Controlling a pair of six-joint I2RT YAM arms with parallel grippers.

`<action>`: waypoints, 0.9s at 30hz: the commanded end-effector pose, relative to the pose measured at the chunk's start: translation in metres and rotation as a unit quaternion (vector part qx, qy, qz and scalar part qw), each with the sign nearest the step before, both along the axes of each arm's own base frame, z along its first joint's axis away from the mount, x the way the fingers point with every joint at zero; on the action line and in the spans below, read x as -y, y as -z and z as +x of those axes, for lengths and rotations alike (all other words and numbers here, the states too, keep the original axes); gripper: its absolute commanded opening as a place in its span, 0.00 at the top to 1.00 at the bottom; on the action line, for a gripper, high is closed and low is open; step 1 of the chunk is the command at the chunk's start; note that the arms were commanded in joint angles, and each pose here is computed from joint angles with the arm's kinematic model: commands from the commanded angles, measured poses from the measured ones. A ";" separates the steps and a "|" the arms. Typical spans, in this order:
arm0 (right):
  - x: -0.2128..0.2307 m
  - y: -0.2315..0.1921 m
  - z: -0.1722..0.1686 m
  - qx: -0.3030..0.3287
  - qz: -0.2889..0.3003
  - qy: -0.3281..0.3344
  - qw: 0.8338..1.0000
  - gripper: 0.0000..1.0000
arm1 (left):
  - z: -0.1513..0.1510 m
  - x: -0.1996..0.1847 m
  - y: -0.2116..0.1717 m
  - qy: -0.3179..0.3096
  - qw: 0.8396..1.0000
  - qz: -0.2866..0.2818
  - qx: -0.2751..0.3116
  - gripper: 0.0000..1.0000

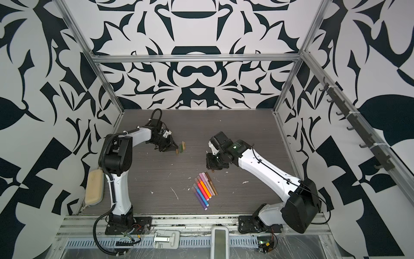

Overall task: Open the pen caps
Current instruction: 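Lower the tan cap beside the other caps with the left gripper while the right holds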

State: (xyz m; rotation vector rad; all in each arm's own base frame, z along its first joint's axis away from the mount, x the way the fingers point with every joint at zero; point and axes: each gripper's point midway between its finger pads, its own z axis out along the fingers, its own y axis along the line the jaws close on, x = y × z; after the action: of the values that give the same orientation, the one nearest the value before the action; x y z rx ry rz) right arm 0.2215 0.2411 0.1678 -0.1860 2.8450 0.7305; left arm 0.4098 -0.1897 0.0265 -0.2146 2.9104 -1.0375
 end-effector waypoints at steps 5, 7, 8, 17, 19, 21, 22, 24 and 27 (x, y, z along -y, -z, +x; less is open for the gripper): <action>0.003 -0.018 0.002 0.026 0.012 0.008 1.000 1.00 | -0.004 -0.008 0.011 0.004 0.999 0.027 -0.019 0.82; 0.002 -0.018 0.003 0.026 0.012 0.007 1.000 1.00 | -0.001 -0.007 0.008 0.002 1.000 0.025 -0.018 0.80; 0.002 -0.018 0.003 0.027 0.012 0.006 1.000 1.00 | 0.000 -0.006 0.008 0.000 1.000 0.024 -0.017 0.79; 0.003 -0.018 0.001 0.026 0.012 0.005 1.000 1.00 | 0.010 0.002 -0.002 -0.011 1.000 -0.001 -0.011 0.71; 0.004 -0.018 0.000 0.025 0.013 0.006 1.000 1.00 | 0.011 0.003 -0.004 -0.015 1.000 -0.006 -0.010 0.71; 0.004 -0.017 0.000 0.025 0.013 0.005 1.000 1.00 | 0.013 0.004 -0.005 -0.017 1.000 -0.009 -0.012 0.71; 0.004 -0.017 0.000 0.025 0.012 0.005 1.000 1.00 | 0.013 0.004 -0.005 -0.018 1.000 -0.011 -0.012 0.71; 0.003 -0.016 0.001 0.025 0.012 0.004 1.000 1.00 | 0.014 0.006 -0.007 -0.020 1.000 -0.017 -0.013 0.71; 0.001 -0.015 0.002 0.024 0.013 0.002 1.000 1.00 | 0.015 0.008 -0.010 -0.022 0.999 -0.023 -0.012 0.71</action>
State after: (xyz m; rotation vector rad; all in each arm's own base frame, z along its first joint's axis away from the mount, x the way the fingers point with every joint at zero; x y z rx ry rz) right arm 0.2207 0.2399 0.1731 -0.1836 2.8282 0.7382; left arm 0.4191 -0.1929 0.0320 -0.2843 2.9069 -1.0600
